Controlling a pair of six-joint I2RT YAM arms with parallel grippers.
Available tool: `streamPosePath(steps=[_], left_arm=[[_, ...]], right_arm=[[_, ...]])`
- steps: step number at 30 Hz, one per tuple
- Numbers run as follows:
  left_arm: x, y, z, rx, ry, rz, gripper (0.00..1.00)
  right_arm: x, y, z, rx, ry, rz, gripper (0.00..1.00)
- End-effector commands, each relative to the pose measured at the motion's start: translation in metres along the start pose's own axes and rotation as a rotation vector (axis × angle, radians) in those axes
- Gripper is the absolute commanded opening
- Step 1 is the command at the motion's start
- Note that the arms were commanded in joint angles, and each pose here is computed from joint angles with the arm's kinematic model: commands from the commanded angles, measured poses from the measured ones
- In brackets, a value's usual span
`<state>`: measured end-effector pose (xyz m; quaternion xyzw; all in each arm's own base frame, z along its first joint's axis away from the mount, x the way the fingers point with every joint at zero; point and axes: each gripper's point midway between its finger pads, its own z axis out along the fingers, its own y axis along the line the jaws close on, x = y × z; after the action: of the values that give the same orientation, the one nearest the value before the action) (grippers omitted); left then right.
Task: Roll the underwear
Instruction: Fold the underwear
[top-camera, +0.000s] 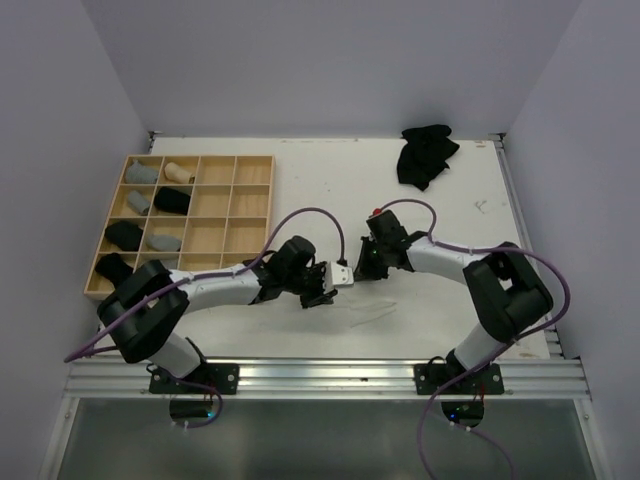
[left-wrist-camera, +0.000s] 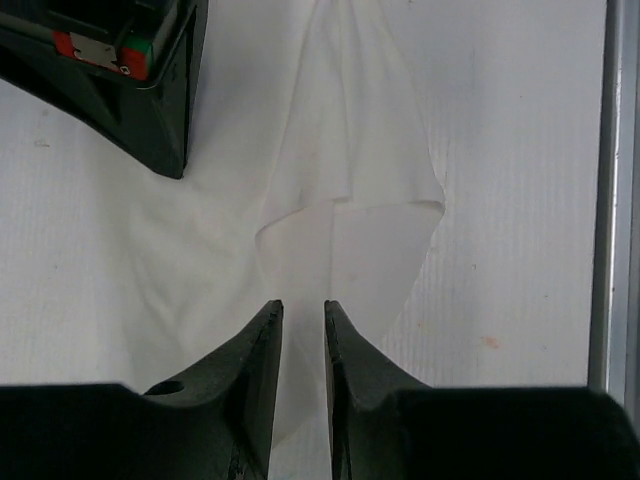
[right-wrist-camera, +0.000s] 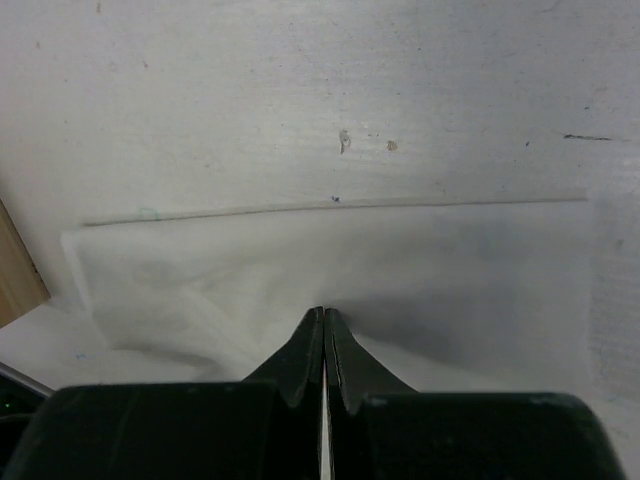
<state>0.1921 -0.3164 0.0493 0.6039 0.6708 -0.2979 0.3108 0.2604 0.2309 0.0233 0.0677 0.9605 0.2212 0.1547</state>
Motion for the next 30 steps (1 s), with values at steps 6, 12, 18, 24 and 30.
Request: streamPosePath(steps=[6, 12, 18, 24, 30], left_arm=[[-0.037, 0.025, 0.008, -0.201, -0.110, 0.276, 0.27], [-0.049, 0.021, 0.024, -0.228, -0.116, 0.410, 0.27], [-0.028, 0.015, 0.047, -0.211, -0.024, 0.450, 0.24], [-0.011, 0.006, 0.058, -0.186, 0.049, 0.442, 0.21], [-0.029, -0.040, 0.055, -0.053, -0.014, 0.493, 0.20]], right_arm=[[0.007, 0.002, 0.020, -0.056, 0.057, 0.047, 0.00], [0.020, -0.005, 0.027, -0.069, 0.096, 0.090, 0.00], [0.023, -0.010, 0.029, -0.061, 0.108, 0.106, 0.00], [0.024, -0.013, 0.031, -0.048, 0.123, 0.098, 0.00], [0.027, -0.017, 0.035, -0.036, 0.140, 0.095, 0.00]])
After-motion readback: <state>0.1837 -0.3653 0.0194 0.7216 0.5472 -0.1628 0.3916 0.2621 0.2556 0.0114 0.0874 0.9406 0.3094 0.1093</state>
